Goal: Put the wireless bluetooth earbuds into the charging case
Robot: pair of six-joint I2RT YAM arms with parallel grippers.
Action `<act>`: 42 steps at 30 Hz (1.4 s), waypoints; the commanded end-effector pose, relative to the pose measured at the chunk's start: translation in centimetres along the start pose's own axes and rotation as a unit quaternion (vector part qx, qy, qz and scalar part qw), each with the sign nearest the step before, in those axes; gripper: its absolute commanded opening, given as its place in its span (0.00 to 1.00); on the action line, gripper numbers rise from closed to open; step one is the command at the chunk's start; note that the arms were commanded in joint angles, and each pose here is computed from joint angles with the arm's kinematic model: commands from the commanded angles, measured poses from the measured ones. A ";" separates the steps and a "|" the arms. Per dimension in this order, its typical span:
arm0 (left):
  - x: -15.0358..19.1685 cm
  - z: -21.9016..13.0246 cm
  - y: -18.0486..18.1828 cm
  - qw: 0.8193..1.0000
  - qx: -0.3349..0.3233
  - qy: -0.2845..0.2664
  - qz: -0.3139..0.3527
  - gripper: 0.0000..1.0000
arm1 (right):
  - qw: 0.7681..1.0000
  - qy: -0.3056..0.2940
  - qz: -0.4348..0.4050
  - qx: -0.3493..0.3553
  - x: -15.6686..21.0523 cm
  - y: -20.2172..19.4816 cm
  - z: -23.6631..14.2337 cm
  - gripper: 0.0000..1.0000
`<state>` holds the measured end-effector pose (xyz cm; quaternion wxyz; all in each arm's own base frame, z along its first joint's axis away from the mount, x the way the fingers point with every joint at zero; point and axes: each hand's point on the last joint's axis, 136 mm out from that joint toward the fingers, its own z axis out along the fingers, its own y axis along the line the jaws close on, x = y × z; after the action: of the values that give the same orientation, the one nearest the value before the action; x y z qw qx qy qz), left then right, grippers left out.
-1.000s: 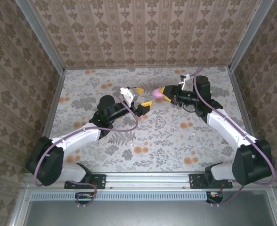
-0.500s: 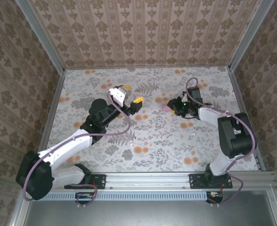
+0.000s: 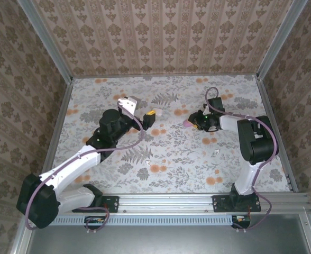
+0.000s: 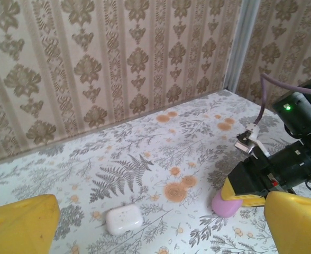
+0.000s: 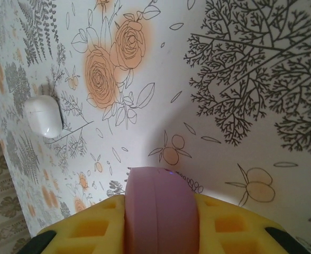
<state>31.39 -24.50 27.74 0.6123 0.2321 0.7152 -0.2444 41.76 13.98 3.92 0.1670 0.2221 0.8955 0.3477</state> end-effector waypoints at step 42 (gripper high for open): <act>1.2 -0.6 6.1 0.988 -0.118 0.025 -0.099 1.00 | 0.977 -0.084 -0.179 0.084 -1.3 0.6 -7.5 0.57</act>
<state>34.36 -20.73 26.39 0.5836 0.1173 0.7746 -0.2137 39.65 10.16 7.49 0.2282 0.1478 0.9307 0.2448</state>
